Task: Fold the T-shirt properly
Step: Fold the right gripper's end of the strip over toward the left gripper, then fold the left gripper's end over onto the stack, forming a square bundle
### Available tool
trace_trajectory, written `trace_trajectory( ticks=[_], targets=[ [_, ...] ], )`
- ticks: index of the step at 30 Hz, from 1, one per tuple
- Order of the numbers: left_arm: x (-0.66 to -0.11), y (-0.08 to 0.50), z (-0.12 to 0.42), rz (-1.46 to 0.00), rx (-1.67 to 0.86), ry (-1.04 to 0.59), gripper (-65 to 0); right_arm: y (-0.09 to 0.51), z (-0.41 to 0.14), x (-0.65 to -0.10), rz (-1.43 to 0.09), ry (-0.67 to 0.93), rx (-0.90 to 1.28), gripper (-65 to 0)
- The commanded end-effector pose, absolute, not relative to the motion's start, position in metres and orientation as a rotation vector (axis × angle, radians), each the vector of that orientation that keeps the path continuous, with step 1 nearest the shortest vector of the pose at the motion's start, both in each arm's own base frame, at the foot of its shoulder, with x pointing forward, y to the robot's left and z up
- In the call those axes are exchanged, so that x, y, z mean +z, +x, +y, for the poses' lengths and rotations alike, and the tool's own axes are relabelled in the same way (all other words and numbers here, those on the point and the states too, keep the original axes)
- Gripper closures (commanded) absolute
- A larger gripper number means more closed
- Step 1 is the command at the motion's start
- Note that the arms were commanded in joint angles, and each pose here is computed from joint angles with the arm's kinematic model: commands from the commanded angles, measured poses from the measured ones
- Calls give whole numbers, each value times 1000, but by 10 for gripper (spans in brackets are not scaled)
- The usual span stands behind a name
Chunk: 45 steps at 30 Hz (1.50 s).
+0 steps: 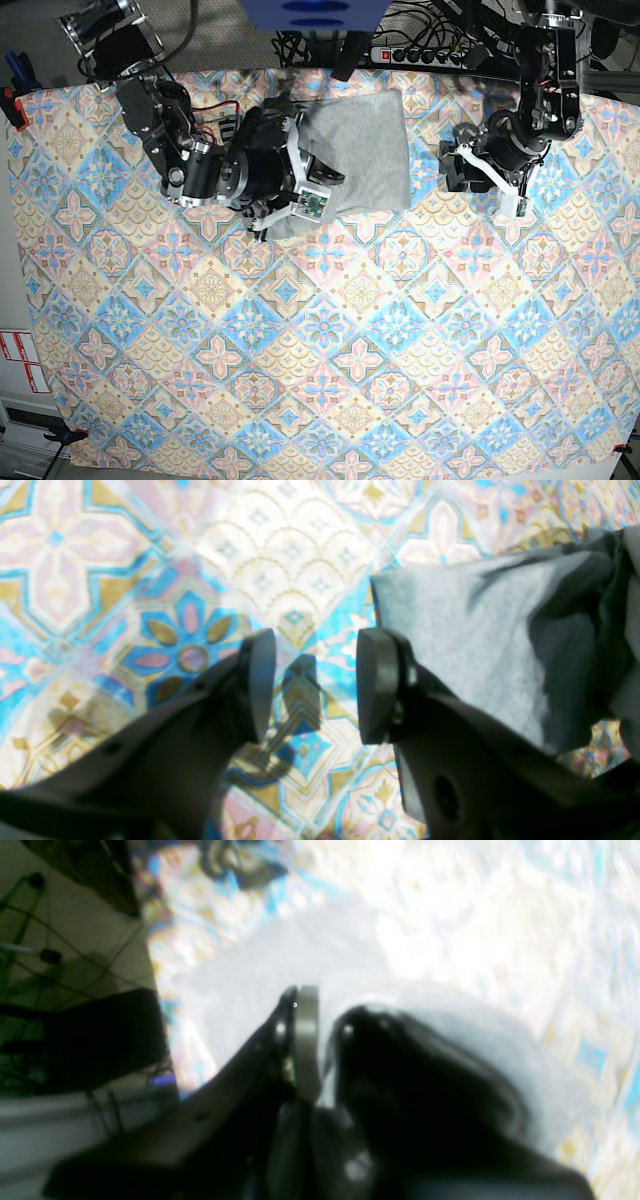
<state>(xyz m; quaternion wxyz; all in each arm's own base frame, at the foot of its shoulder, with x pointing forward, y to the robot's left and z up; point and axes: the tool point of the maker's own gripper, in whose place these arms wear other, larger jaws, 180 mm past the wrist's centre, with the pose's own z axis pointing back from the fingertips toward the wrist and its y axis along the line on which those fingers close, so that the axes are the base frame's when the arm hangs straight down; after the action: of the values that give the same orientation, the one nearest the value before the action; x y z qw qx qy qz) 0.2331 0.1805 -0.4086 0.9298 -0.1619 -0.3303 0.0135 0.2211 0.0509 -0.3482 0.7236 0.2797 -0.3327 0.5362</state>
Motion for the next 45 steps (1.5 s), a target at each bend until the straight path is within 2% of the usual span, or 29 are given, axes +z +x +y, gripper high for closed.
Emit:
trace_trajectory(
  ticks=[1, 8, 13, 15, 20, 23, 27, 31, 36, 42, 45],
  targets=[
    [-400, 238, 182, -708, 20, -334, -262, 224, 67, -332, -793, 672, 1191, -7],
    [-399, 233, 207, -718, 78, -288, -262, 219, 96, -348, -725, 726, 1224, -10],
    [-397, 233, 215, -725, 91, -275, -262, 224, 102, -368, -674, 757, 1167, -21],
    [-397, 233, 215, -725, 91, -275, -262, 228, 104, -368, -691, 777, 1144, -58],
    [-398, 232, 213, -723, 88, -278, -262, 229, 105, -361, -720, 788, 1146, -215],
    [-397, 234, 212, -726, 87, -282, -262, 230, 98, -352, -752, 771, 1170, -253],
    [-397, 234, 212, -726, 87, -282, -262, 235, 84, -338, -805, 742, 1171, -221],
    [-397, 234, 213, -728, 87, -280, -262, 249, 42, -346, -819, 679, 1017, -162],
    [-397, 234, 210, -727, 88, -288, -262, 246, 20, -376, -743, 658, 919, -86],
    [-382, 237, 167, -747, -18, -360, -261, 245, 9, -402, -671, 651, 868, -71],
    [-382, 224, 139, -720, -86, -410, -204, 267, 10, -386, -735, 642, 877, -69]
  ],
)
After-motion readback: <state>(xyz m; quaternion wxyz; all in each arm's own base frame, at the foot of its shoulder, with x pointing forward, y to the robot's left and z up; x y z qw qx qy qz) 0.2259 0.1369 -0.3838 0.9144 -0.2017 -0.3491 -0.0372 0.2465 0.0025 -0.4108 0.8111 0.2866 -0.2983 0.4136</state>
